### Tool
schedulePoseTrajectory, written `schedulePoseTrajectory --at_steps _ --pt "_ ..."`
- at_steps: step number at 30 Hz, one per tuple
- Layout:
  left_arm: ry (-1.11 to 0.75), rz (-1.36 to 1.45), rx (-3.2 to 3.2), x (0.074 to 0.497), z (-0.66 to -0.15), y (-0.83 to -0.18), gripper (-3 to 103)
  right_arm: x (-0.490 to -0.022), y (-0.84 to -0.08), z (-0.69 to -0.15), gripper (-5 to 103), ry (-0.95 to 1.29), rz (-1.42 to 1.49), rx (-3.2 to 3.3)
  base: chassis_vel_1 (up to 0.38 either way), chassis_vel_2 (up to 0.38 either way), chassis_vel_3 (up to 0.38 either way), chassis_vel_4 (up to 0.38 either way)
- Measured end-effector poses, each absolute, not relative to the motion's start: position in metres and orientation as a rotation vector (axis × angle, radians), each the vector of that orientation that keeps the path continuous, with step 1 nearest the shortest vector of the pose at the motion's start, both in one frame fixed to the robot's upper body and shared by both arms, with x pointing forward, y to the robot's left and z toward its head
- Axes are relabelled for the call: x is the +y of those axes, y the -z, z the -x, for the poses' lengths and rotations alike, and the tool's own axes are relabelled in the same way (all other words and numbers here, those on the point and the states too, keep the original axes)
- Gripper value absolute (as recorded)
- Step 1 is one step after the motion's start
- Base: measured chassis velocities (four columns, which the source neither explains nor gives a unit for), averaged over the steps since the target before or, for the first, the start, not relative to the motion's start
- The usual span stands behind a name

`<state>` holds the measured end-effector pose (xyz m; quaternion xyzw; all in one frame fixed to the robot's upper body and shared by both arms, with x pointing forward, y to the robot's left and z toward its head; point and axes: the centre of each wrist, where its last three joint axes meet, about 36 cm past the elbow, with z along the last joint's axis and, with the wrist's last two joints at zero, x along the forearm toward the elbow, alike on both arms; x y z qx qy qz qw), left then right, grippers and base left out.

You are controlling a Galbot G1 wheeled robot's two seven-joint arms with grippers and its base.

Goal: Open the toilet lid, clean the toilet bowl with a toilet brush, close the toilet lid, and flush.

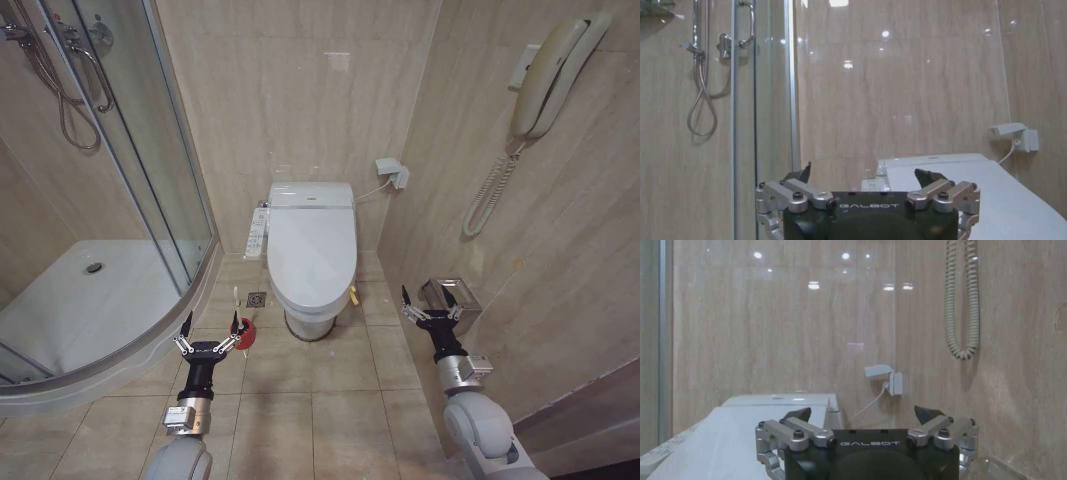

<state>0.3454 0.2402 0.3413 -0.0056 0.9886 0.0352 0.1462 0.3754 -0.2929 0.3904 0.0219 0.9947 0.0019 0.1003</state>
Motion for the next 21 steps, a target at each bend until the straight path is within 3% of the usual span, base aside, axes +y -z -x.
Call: schedulePoseTrajectory --at_steps 21 --pt "-0.101 0.016 2.846 0.2402 -0.3454 -0.3412 100 -0.2929 -0.3904 -0.3755 100 -0.006 -0.065 2.940 0.000 0.000 0.000 0.000"
